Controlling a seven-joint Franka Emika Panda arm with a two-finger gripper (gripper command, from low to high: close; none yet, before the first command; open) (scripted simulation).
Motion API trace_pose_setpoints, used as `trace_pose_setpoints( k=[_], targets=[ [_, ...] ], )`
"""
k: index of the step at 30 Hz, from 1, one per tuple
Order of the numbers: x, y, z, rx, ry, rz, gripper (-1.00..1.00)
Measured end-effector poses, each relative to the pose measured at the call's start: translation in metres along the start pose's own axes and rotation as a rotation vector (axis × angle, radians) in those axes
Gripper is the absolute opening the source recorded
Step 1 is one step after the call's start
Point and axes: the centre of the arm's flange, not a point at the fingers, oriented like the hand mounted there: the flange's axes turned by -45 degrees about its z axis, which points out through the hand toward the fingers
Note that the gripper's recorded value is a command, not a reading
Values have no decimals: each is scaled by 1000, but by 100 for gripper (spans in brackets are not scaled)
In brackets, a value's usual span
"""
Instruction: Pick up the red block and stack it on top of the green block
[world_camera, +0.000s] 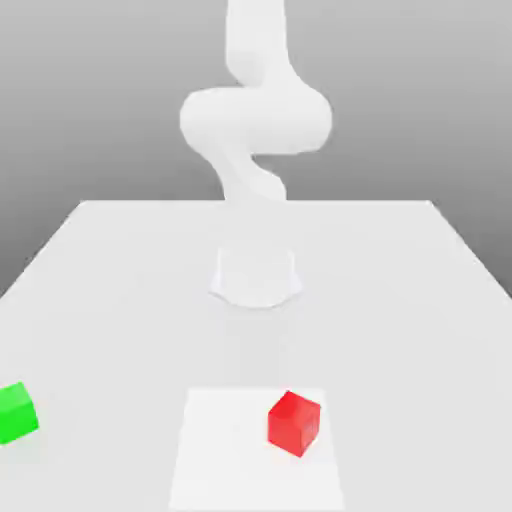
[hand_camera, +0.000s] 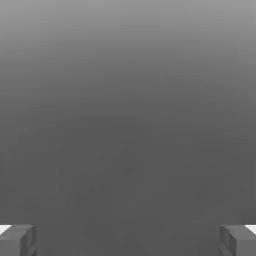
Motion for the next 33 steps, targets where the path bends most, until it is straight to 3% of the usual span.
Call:
trace_pose_setpoints(
  k=[10, 20, 30, 31, 33],
  targets=[
    [-102, -28, 231, 217, -341, -383, 0],
    [-269, -52, 348, 313, -644, -816, 0],
    [-321, -49, 398, 314, -668, -852, 0],
    [-325, -49, 402, 315, -669, -851, -100],
    [-325, -49, 402, 315, -669, -851, -100]
  ],
)
